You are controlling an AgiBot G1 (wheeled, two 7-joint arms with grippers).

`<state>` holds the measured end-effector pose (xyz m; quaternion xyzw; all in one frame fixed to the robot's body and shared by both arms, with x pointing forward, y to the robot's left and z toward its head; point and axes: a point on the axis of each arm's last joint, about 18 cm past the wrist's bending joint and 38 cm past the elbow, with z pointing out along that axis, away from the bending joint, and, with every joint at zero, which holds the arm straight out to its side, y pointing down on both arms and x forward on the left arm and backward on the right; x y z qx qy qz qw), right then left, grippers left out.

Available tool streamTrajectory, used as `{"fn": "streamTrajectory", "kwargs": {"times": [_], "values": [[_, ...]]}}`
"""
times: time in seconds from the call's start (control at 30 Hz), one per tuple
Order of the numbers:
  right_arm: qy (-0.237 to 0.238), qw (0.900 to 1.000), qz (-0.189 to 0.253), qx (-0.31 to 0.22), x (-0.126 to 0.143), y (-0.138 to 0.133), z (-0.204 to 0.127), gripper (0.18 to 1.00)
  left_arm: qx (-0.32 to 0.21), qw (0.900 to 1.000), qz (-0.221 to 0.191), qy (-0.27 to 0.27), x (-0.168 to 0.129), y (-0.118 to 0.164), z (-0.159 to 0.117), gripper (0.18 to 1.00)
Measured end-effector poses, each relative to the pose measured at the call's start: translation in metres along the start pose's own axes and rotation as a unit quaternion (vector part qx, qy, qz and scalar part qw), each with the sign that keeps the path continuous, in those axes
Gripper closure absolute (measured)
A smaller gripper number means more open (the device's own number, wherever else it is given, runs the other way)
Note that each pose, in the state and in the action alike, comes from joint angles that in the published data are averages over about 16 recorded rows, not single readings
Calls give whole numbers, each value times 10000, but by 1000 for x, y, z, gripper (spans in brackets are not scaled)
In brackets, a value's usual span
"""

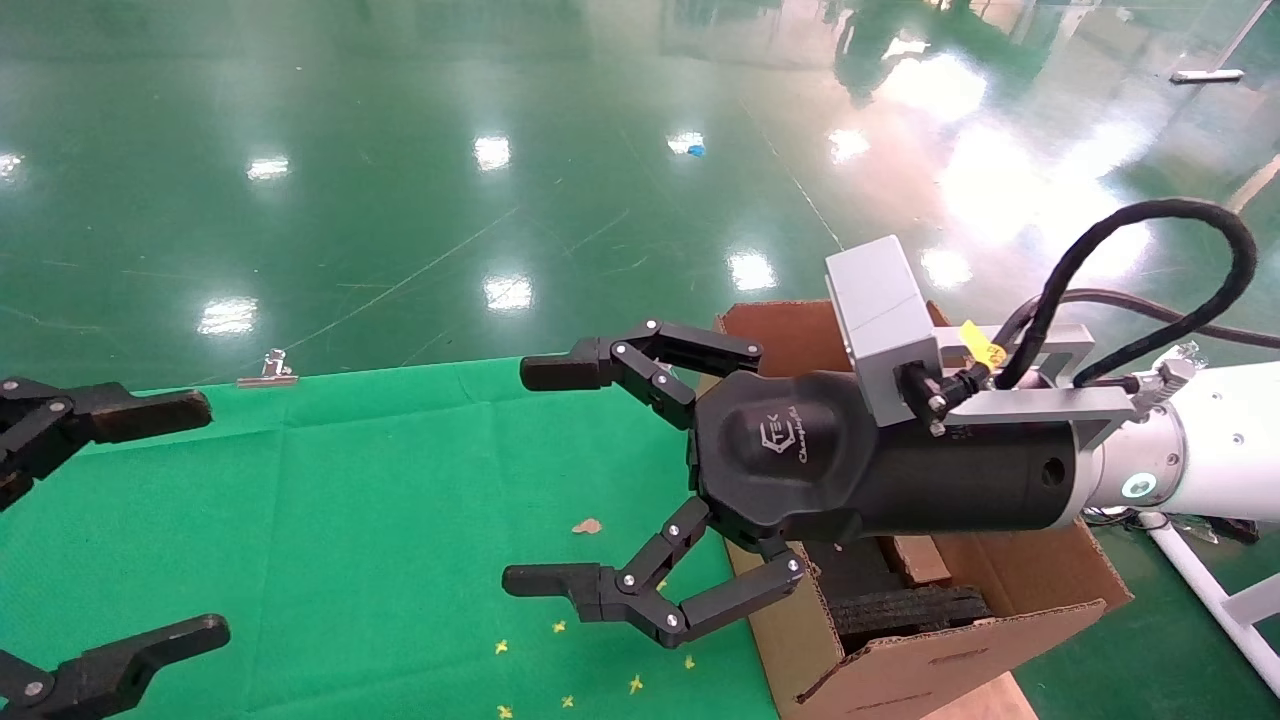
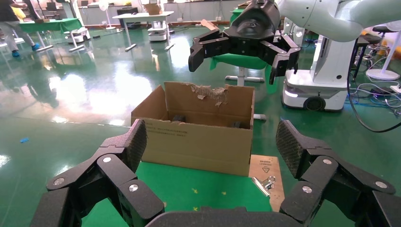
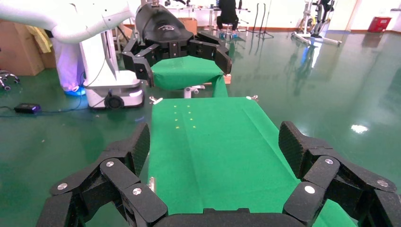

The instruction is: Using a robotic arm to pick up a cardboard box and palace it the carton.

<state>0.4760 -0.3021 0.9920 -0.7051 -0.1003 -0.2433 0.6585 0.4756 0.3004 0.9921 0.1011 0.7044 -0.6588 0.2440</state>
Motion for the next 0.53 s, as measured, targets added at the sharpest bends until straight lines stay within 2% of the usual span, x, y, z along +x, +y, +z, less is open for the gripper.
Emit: {"fn": "streamTrajectory", "kwargs": {"times": [0.53], "values": [[1,10000,1,-1,0,0,0,178,0,10000,0,0,0,0,0,184]]}}
